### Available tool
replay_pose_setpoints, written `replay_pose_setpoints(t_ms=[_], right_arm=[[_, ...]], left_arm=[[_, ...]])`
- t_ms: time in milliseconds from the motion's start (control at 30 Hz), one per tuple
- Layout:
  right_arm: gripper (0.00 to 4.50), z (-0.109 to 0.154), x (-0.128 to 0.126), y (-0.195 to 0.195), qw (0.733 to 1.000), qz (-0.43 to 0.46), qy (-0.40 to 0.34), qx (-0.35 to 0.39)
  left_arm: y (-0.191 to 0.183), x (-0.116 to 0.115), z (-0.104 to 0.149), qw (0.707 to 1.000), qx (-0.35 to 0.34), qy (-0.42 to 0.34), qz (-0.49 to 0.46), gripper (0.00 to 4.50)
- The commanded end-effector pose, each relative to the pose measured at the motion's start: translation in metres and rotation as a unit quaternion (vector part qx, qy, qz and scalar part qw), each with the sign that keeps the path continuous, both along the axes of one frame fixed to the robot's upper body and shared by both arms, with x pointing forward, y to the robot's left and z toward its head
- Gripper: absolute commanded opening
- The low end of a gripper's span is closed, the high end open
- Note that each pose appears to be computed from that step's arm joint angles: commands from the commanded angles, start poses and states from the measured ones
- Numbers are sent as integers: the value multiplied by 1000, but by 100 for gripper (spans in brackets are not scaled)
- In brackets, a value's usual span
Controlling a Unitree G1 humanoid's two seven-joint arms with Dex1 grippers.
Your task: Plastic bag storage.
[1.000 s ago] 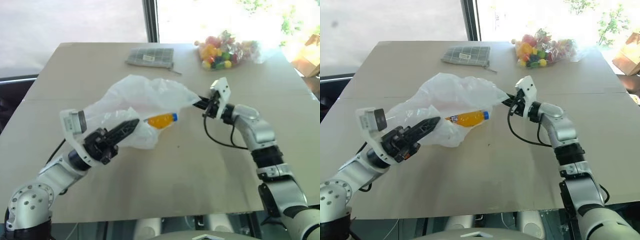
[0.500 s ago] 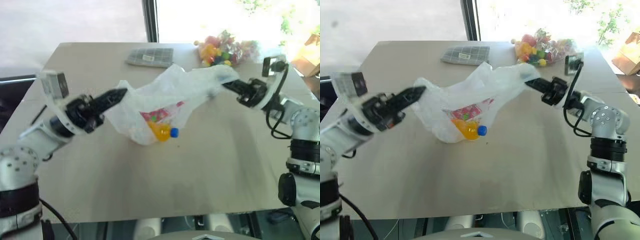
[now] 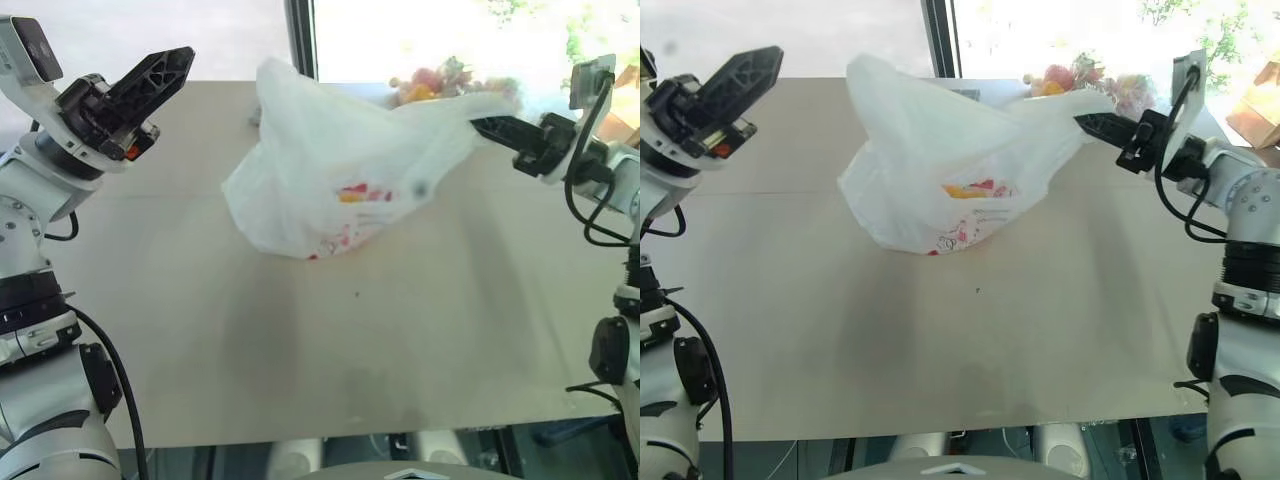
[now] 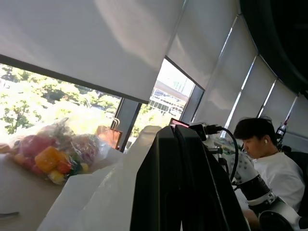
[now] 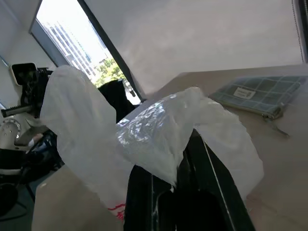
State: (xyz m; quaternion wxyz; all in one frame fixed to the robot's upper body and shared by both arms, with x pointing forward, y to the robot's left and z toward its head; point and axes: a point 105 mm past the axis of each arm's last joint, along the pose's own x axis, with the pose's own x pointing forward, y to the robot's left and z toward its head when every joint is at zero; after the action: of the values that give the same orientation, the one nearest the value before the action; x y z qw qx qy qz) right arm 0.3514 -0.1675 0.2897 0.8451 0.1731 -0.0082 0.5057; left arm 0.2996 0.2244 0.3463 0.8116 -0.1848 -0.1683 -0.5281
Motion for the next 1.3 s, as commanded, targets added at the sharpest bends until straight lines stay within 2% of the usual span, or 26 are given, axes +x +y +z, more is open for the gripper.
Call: replay_pose_setpoints(t_ms=[33, 167, 233, 333, 400, 433, 467, 533, 600, 700, 800, 867, 933, 1000, 1033, 1133, 1200, 1300], right_arm=[[5, 32, -12, -17, 998, -6, -56, -4], [5, 35, -17, -19, 998, 3, -56, -14], [5, 16, -14, -16, 998, -1, -30, -53], [5, -30, -14, -10, 988, 2, 6, -155], [5, -44, -18, -9, 984, 10, 15, -177], [59, -46, -20, -9, 985, 16, 15, -173], [86, -44, -25, -11, 986, 25, 13, -165], [183, -41, -34, -16, 988, 35, 15, -149], [314, -39, -42, -23, 988, 35, 15, -147], [420, -23, -56, -39, 995, 36, 17, -88], [420, -10, -59, -68, 1000, 0, 9, 14], [420, -21, -51, -95, 996, -70, 13, 57], [420, -47, -48, -110, 990, -117, 43, 73], [420, -86, -54, -106, 986, -137, 87, 36], [420, -108, -57, -101, 984, -150, 99, -8], [420, -161, -77, -72, 979, -149, 96, -102], [420, -188, -89, -65, 973, -155, 86, -146], [420, -208, -98, -60, 966, -160, 30, -199]], left_arm=[[16, -5, 28, 998, -23, -52, 22, 0], [15, -1, 30, 998, -31, -53, 18, 0], [10, 0, 22, 999, -21, -47, 13, 0], [9, 4, 8, 999, -21, -23, 15, 0], [8, 6, -11, 1000, -4, 4, 25, 0], [8, 6, -22, 999, 5, 21, 32, 0], [9, 5, -34, 998, 15, 37, 43, 0], [14, 1, -52, 996, 21, 62, 61, 0], [21, -6, -67, 993, 25, 85, 79, 0], [30, -22, -103, 982, 58, 136, 118, 0], [36, -41, -134, 968, 76, 176, 161, 0], [34, -56, -155, 956, 89, 208, 184, 0], [30, -72, -174, 947, 106, 226, 204, 0], [24, -86, -190, 935, 132, 242, 222, 0], [21, -91, -197, 929, 148, 245, 235, 0], [14, -100, -211, 918, 153, 238, 279, 0], [8, -104, -222, 910, 165, 235, 301, 0], [2, -105, -233, 900, 191, 221, 324, 0]])
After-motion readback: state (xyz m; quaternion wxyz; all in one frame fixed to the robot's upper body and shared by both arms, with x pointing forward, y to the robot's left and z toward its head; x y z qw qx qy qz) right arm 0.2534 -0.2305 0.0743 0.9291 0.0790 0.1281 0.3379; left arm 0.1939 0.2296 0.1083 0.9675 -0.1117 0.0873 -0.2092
